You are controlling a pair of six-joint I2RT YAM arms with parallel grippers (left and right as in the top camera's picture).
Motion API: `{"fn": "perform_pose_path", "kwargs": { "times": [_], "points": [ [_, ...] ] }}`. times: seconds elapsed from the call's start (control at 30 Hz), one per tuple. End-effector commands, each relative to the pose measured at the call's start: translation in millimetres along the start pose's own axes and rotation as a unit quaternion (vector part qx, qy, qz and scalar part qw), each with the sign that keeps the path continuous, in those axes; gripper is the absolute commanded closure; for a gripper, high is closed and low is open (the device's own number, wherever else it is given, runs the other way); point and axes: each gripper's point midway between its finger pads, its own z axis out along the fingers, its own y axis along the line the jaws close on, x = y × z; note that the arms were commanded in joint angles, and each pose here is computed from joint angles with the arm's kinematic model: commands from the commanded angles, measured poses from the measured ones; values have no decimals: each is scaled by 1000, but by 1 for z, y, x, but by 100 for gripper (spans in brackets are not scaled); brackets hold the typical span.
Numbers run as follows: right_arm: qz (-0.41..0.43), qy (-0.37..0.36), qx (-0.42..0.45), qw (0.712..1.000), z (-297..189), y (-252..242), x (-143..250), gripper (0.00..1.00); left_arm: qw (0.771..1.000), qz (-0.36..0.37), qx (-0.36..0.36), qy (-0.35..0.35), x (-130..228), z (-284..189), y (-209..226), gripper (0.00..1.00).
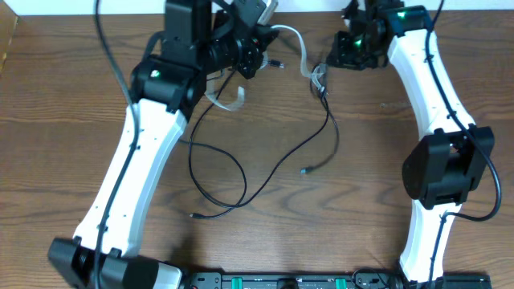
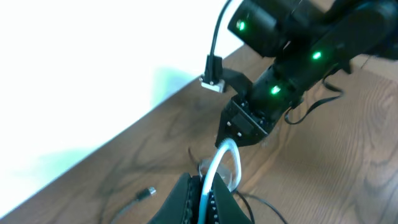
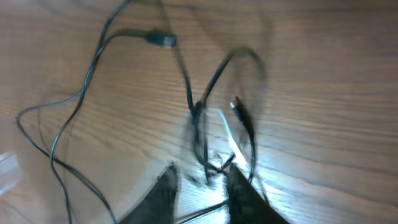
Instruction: Untangle cables
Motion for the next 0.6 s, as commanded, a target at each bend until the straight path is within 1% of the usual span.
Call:
{"fn": "perform_pose_path", "kwargs": {
  "times": [0.0, 0.1, 0.13, 0.17, 0.2, 0.23, 0.27, 0.3, 0.4, 0.47, 0.57],
  "points": [
    [22, 0, 15, 1000, 3, -15, -3, 73, 999, -28, -17, -2, -3, -5, 6, 93],
    [23, -2, 23, 999, 3, -18, -3, 66, 999, -43, -19, -17, -11, -5, 7, 93],
    [22, -1, 23, 999, 3, -18, -3, 62, 998, -49, -20, -25, -15, -6, 8, 93],
    [16, -1, 23, 1000, 3, -18, -3, 55, 997, -58, -22, -46, -26, -7, 9, 93],
    [12, -2, 23, 1000, 3, -18, -4, 51, 996, -63, -23, -62, -34, -9, 10, 93],
    [-1, -3, 22, 1000, 3, -18, -5, 45, 994, -66, -25, -88, -49, -14, 11, 93],
    [-7, -4, 22, 1000, 3, -18, -5, 43, 992, -70, -26, -104, -59, -18, 11, 93],
    [-17, -4, 21, 1000, 3, -17, -5, 38, 989, -75, -26, -128, -73, -26, 11, 93],
    [-40, -6, 20, 999, 3, -17, -6, 31, 978, -69, -23, -195, -115, -55, 2, 93],
    [-60, -8, 5, 998, 3, -12, -8, 31, 971, -51, -13, -234, -139, -76, -9, 93],
    [-94, -13, -36, 995, 3, 3, -10, 31, 965, -36, -8, -259, -152, -91, -17, 93]
  ]
}}
